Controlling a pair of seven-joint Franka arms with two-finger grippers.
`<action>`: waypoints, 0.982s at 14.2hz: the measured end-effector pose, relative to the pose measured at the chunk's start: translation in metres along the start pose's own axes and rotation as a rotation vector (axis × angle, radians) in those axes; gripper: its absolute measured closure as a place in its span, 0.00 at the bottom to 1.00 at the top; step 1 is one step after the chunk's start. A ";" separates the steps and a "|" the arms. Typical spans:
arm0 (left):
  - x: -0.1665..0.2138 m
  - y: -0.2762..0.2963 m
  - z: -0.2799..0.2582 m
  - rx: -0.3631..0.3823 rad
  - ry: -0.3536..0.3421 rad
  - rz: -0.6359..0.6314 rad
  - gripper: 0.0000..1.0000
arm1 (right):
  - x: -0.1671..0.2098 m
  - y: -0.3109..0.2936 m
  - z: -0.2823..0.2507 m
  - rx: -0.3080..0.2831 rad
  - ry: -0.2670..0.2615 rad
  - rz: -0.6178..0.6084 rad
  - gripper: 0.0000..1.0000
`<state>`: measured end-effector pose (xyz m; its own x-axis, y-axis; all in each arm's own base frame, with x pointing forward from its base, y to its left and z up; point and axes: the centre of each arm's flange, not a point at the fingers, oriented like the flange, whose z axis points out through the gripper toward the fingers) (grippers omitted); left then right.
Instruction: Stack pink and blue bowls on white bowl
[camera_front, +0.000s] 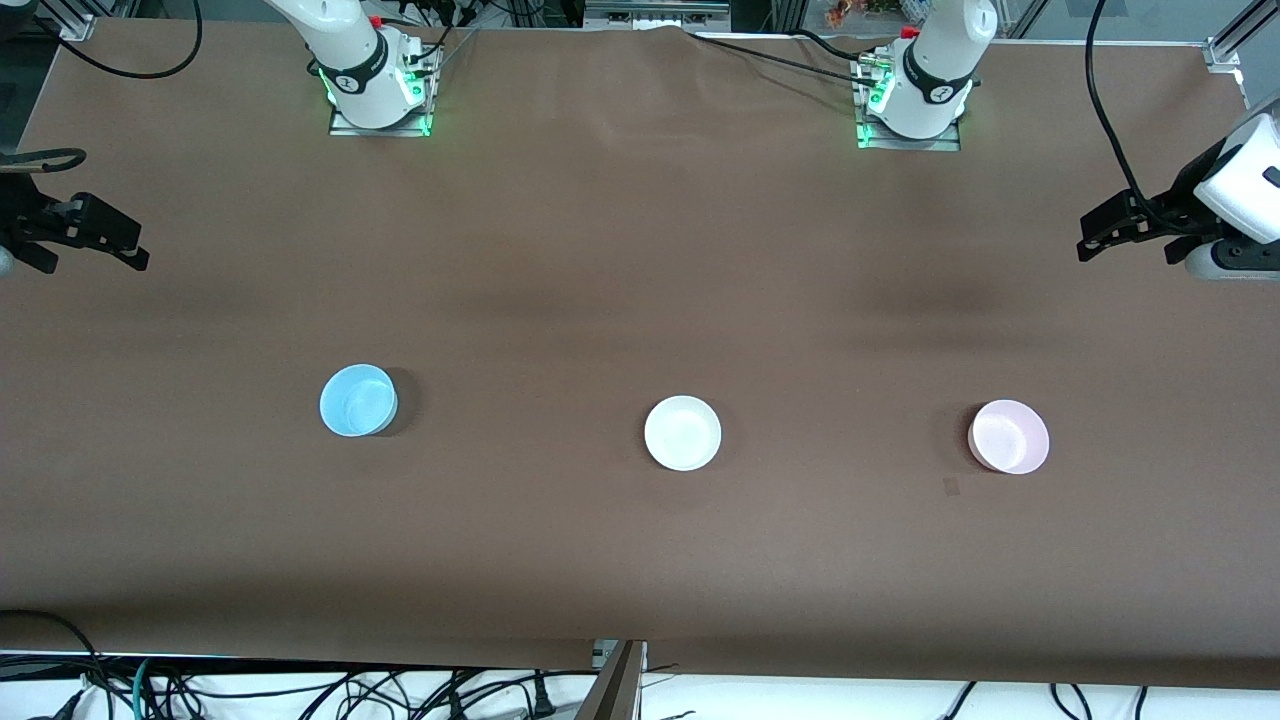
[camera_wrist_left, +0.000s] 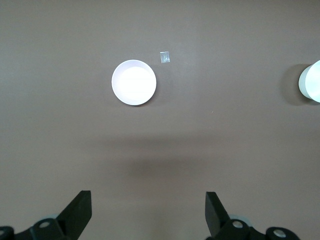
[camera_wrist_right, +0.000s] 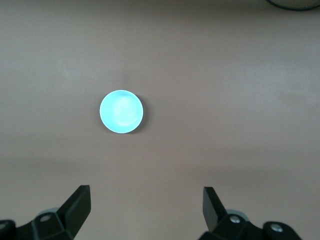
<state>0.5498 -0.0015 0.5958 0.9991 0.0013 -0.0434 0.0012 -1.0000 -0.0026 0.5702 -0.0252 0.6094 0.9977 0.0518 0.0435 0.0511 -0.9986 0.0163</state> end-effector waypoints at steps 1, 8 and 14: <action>0.000 0.000 0.000 0.000 0.000 0.000 0.00 | 0.000 0.000 0.000 0.000 0.000 0.000 0.00; 0.000 0.000 0.001 0.000 -0.001 -0.001 0.00 | 0.000 0.000 0.000 0.000 0.000 0.000 0.00; 0.004 -0.001 0.008 -0.001 -0.014 -0.001 0.00 | 0.000 0.000 0.000 0.000 0.000 0.000 0.00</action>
<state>0.5534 -0.0009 0.5881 0.9983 0.0021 -0.0575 0.0020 -1.0000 -0.0019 0.5702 -0.0252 0.6095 0.9977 0.0518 0.0437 0.0511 -0.9986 0.0163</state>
